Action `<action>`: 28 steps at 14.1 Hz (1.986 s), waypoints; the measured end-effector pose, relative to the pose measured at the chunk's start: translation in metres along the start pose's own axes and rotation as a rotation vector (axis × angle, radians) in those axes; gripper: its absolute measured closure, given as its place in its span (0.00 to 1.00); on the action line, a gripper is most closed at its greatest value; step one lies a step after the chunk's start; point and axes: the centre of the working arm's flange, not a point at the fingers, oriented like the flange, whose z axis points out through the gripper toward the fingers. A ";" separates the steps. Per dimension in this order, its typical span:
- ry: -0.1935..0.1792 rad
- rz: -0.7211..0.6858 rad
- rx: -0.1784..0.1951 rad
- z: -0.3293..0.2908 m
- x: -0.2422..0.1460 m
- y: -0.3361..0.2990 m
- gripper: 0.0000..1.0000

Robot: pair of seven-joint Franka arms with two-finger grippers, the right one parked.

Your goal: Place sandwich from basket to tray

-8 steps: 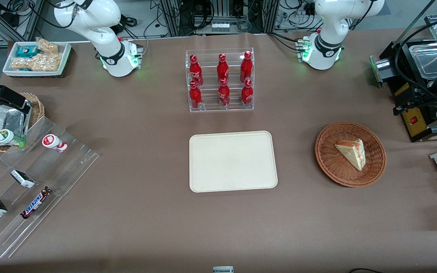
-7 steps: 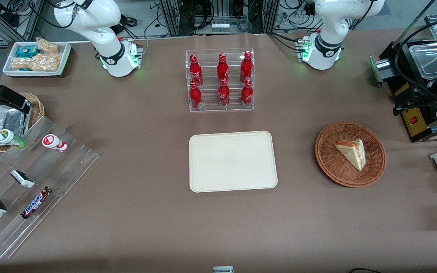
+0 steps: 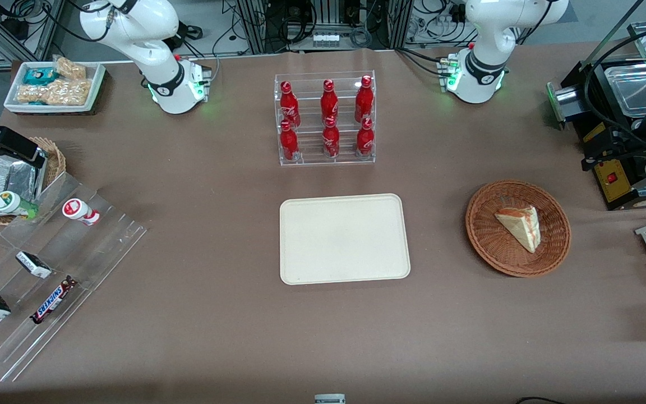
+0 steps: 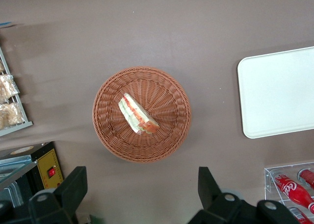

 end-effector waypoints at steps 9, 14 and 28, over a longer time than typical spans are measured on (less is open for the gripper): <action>-0.073 -0.007 -0.003 0.051 0.019 -0.005 0.00; -0.155 -0.036 -0.004 0.133 0.050 -0.026 0.00; -0.102 -0.796 0.039 0.320 0.003 -0.034 0.00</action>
